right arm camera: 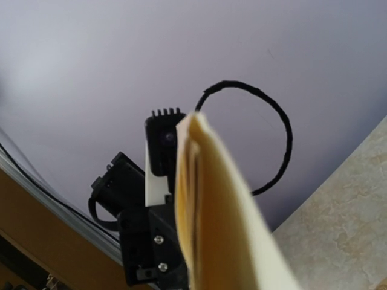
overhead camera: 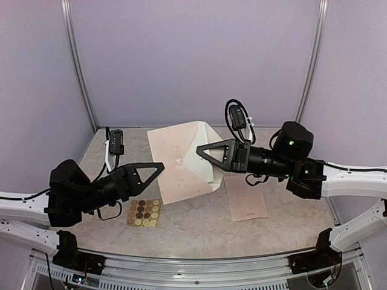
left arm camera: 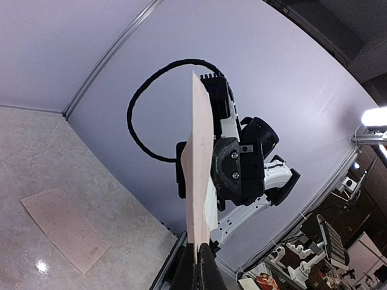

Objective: Place the letter into the envelope and seal it

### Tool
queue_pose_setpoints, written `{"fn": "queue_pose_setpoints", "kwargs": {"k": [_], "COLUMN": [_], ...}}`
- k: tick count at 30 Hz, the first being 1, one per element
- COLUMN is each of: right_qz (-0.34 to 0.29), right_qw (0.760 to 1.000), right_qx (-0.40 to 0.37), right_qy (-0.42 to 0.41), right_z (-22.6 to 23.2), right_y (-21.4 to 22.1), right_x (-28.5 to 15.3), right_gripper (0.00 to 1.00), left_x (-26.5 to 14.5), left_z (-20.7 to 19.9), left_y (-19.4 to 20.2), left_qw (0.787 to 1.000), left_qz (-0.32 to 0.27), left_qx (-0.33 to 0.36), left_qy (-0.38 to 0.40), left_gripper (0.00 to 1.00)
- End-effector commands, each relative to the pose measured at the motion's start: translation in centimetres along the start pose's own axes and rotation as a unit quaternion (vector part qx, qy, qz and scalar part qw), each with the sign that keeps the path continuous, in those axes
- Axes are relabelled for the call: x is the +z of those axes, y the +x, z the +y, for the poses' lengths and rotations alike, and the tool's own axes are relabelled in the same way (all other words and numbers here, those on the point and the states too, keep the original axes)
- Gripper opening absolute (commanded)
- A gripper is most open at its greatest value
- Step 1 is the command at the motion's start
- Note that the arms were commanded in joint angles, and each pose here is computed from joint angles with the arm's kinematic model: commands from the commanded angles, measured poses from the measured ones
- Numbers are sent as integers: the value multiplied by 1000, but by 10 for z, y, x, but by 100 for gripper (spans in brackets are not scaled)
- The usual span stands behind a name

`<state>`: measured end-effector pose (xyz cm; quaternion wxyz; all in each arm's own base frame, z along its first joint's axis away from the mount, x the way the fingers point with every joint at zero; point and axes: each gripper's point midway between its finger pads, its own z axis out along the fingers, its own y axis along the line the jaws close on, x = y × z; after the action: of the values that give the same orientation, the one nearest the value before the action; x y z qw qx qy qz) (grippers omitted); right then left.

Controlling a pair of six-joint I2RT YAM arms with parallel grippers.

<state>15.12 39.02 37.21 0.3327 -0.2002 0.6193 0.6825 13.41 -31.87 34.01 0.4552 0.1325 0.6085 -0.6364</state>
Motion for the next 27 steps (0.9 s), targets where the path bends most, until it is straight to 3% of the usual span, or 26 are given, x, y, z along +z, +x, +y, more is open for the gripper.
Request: {"fn": "queue_pose_setpoints", "kwargs": {"k": [1,10,14,19,22,25,27], "right_qz": [16,47,57,68,72,69,68], "right_qw": [1000,999,998,997,997,997,996], "right_qx": [3,9,9,9,4,-7,-17], "right_qy": [-2,-19,-25,-25,-12,24,54], "right_z": [0,0,2,1,-2,-9,-16], "right_y": [5,15,19,23,23,20,18], "right_x": [6,19,24,29,30,25,18], "right_gripper": [0,0,0,0,0,1,12], "left_x": [0,7,9,11,11,9,7], "left_z": [-9,-12,-10,-8,-8,-6,-6], "left_y": [-4,6,8,10,10,9,8], "left_qw": [1000,999,999,1000,1000,1000,1000], "left_qz": [-9,13,15,18,17,14,14], "left_qx": [0,-4,-5,-6,-6,-5,-4], "left_qy": [19,31,29,24,23,19,18], "left_gripper": [0,0,11,16,1,0,0]}}
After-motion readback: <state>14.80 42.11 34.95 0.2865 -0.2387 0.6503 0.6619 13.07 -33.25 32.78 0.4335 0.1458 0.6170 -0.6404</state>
